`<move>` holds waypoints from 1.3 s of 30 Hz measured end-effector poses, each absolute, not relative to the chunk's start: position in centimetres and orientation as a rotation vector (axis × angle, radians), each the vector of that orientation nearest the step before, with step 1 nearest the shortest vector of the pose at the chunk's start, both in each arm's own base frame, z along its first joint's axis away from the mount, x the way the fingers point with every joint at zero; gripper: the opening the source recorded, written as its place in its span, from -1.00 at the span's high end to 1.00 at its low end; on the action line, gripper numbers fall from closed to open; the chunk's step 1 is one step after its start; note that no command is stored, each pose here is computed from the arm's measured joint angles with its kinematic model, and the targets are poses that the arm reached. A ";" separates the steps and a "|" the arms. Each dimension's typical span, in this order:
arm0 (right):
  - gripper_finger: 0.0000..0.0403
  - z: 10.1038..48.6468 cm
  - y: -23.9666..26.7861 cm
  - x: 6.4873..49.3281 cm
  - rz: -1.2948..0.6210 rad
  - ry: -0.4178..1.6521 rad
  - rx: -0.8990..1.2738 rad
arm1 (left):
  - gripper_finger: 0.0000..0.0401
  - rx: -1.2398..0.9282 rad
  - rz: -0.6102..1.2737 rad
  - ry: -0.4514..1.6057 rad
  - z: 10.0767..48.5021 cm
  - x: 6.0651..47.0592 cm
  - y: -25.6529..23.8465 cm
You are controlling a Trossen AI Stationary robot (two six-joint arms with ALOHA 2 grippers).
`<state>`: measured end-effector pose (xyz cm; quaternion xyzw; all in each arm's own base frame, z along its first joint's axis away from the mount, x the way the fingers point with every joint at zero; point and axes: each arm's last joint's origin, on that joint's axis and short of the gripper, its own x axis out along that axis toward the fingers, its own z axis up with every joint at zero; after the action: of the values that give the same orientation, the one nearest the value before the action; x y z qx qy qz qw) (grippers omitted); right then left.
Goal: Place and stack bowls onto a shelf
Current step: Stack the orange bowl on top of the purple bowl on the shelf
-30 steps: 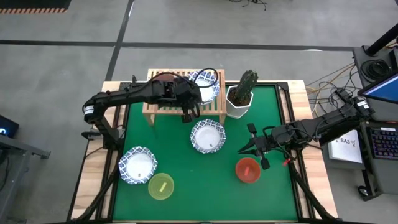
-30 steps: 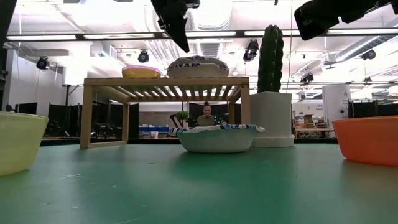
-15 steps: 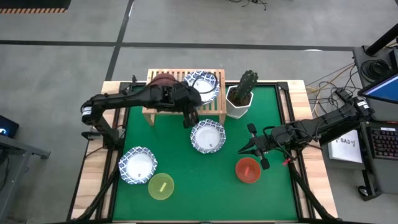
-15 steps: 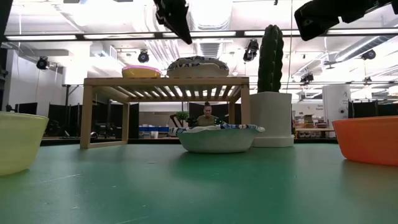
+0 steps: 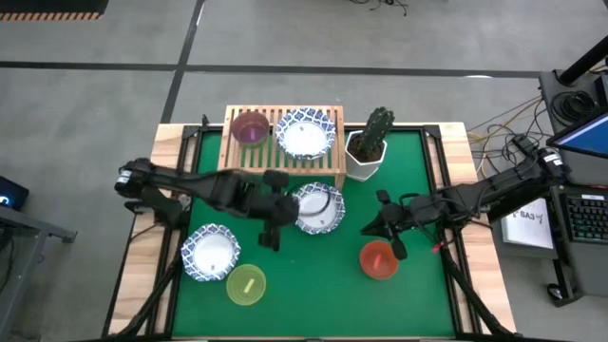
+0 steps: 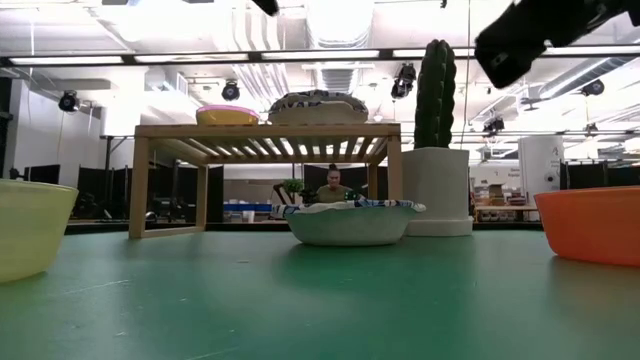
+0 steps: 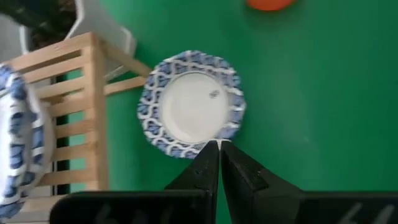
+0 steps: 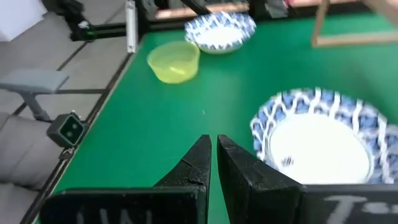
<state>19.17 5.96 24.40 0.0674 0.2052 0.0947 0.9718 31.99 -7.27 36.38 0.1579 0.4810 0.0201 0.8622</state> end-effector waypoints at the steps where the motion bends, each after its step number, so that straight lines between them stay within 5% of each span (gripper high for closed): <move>1: 0.91 24.1 6.0 19.4 0.179 0.432 0.156 | 0.99 0.337 0.028 1.004 36.4 31.7 -7.8; 12: 0.91 21.8 6.6 20.7 0.093 0.773 0.328 | 0.99 0.219 -0.005 0.779 34.0 27.8 -9.2; 24: 0.90 23.3 6.9 21.4 -0.014 1.115 0.273 | 0.99 -0.014 0.039 0.555 31.8 24.9 -8.2; 39: 0.22 19.5 7.9 23.1 0.029 1.359 0.186 | 0.99 0.007 0.035 0.573 31.2 25.3 -8.4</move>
<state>23.09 7.91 19.50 0.0857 0.6275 0.0133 0.7738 25.26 -8.35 31.18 0.0032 0.2824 0.0174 0.9591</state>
